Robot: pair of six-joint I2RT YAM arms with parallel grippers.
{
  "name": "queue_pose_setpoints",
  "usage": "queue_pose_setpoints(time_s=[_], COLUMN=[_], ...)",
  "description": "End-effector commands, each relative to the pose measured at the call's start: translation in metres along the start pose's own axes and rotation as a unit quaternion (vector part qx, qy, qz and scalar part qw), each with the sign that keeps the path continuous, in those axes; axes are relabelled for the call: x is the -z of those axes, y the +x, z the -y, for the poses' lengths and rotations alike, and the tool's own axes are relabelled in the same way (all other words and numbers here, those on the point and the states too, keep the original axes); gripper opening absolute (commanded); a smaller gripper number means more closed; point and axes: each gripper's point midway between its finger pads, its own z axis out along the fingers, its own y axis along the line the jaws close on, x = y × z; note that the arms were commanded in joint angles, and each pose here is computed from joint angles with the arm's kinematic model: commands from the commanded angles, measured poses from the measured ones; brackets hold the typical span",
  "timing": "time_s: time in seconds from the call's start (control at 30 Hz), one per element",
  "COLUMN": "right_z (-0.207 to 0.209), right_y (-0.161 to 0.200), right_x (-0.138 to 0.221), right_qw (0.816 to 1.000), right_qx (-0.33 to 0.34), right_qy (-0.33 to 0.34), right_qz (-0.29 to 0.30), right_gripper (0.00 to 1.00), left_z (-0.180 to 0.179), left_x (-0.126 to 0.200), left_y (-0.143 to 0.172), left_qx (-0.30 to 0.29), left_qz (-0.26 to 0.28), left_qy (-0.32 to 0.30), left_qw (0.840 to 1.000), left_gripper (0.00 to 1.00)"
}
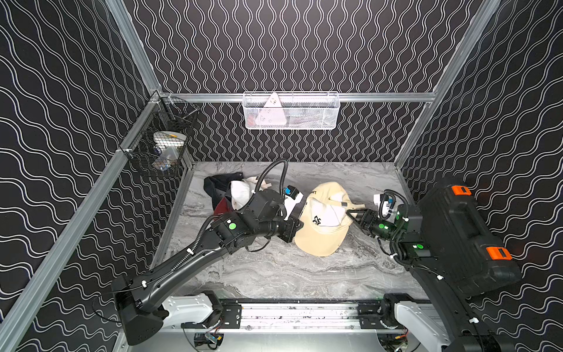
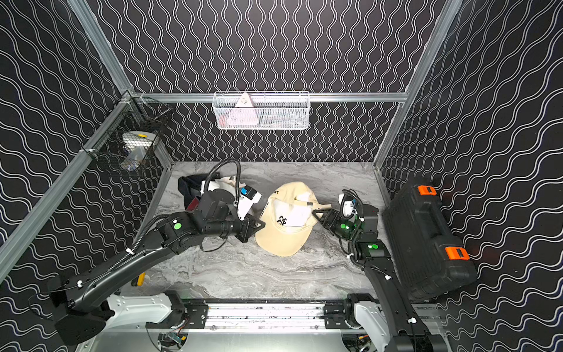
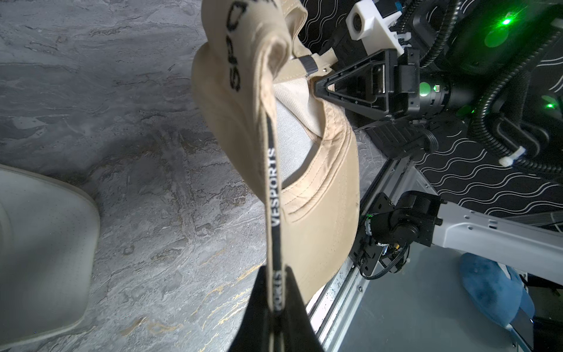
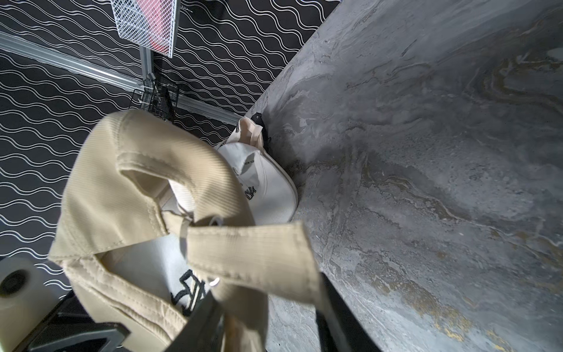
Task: Open the adjustable buckle of the baseball cap
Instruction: Pick up the baseball cap from the center of the board.
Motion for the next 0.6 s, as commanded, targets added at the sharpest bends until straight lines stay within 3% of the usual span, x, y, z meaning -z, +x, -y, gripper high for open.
queue_pose_setpoints(time_s=[0.0,0.47,0.57], right_z=[-0.013,-0.038,-0.053], right_y=[-0.005,-0.006,-0.007], right_x=[0.0,0.01,0.019], right_qw=[1.0,0.996,0.992], right_qx=[0.011,0.065,0.095], right_qy=[-0.029,-0.064,-0.078], right_qz=[0.005,0.01,0.023], right_gripper=[0.39,0.02,0.0], left_z=[0.009,0.009,0.007], left_x=[0.0,-0.006,-0.011], left_y=[-0.006,0.019,0.03], left_qx=[0.005,0.0,-0.004], left_qz=[0.012,-0.027,-0.048], left_qy=[0.022,0.038,0.041], left_qw=[1.0,0.999,0.998], left_gripper=[0.0,0.0,0.0])
